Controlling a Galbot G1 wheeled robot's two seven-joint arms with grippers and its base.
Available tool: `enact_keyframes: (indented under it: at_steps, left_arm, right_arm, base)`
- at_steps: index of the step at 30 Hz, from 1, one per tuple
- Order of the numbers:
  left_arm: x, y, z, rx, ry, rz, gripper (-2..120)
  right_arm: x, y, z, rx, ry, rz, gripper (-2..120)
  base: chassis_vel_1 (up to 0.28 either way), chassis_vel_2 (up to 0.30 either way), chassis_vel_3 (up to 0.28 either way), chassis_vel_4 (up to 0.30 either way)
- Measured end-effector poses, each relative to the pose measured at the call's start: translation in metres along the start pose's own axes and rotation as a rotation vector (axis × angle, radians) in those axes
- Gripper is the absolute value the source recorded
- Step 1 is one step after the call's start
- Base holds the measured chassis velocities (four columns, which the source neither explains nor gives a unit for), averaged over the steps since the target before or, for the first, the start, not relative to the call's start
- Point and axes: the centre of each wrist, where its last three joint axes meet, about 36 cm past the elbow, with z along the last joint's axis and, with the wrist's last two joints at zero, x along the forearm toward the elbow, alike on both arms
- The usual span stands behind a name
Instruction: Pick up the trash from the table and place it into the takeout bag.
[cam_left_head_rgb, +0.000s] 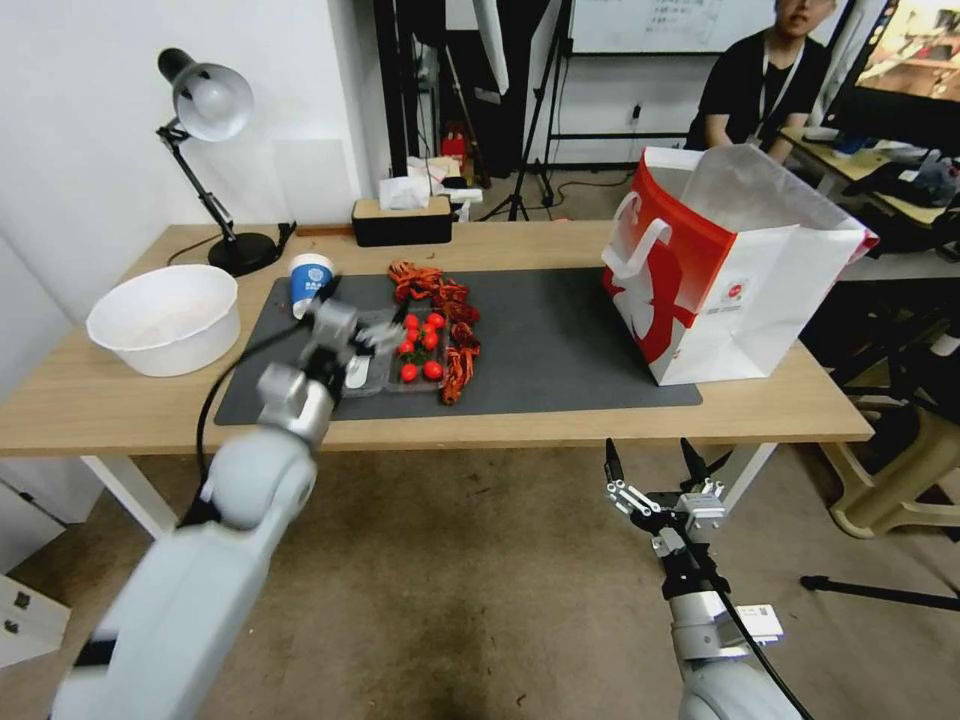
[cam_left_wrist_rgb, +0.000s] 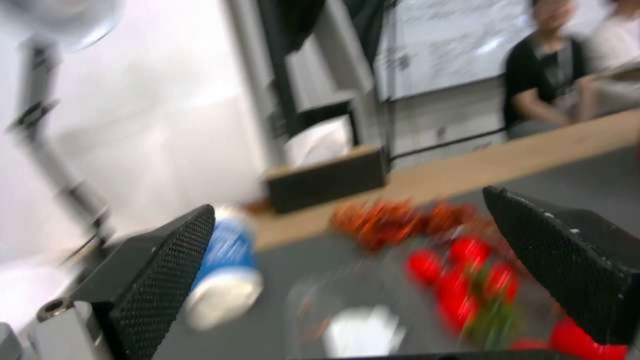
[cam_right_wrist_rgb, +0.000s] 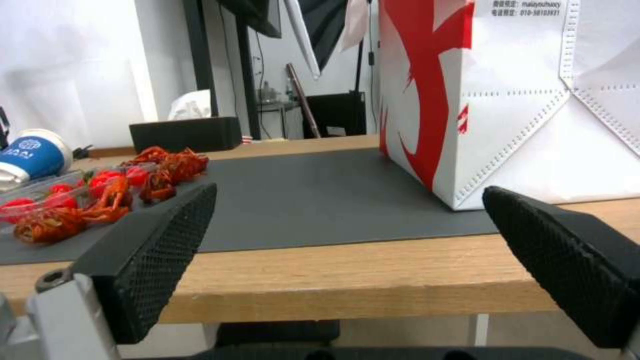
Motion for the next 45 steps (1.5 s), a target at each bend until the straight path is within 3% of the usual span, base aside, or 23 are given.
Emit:
enact_keyframes:
  at_steps: [3,15,18,25,38,41,45]
  left_arm:
    - [0.026,0.001,0.008,-0.013,0.044,-0.081,100]
    - [0.046,-0.001,0.012,-0.025,0.09,-0.149,100]
    - [0.07,0.001,0.016,-0.028,0.131,-0.206,100]
    - [0.105,-0.001,0.026,-0.022,0.165,-0.258,100]
    - [0.12,-0.019,0.032,0.037,0.187,-0.259,100]
    - [0.113,-0.017,0.032,0.074,0.171,-0.226,100]
    - [0.074,-0.004,0.025,0.107,0.12,-0.161,100]
  right_arm:
    - [0.0,0.0,0.001,0.0,0.001,0.001,100]
    - [0.0,0.001,0.002,-0.004,0.003,0.0,100]
    - [0.001,0.004,0.003,-0.009,0.007,-0.005,100]
    - [-0.002,0.006,0.002,-0.012,-0.002,-0.012,100]
    - [-0.003,0.005,0.003,-0.01,-0.003,-0.012,100]
    - [-0.005,0.004,0.003,-0.009,-0.006,-0.013,100]
    - [-0.006,0.003,0.005,-0.006,-0.005,-0.013,100]
  base:
    - [0.0,0.0,0.0,0.0]
    - [0.0,0.0,0.0,0.0]
    - [0.0,0.0,0.0,0.0]
    - [0.0,0.0,0.0,0.0]
    - [0.0,0.0,0.0,0.0]
    - [0.0,0.0,0.0,0.0]
    - [0.0,0.0,0.0,0.0]
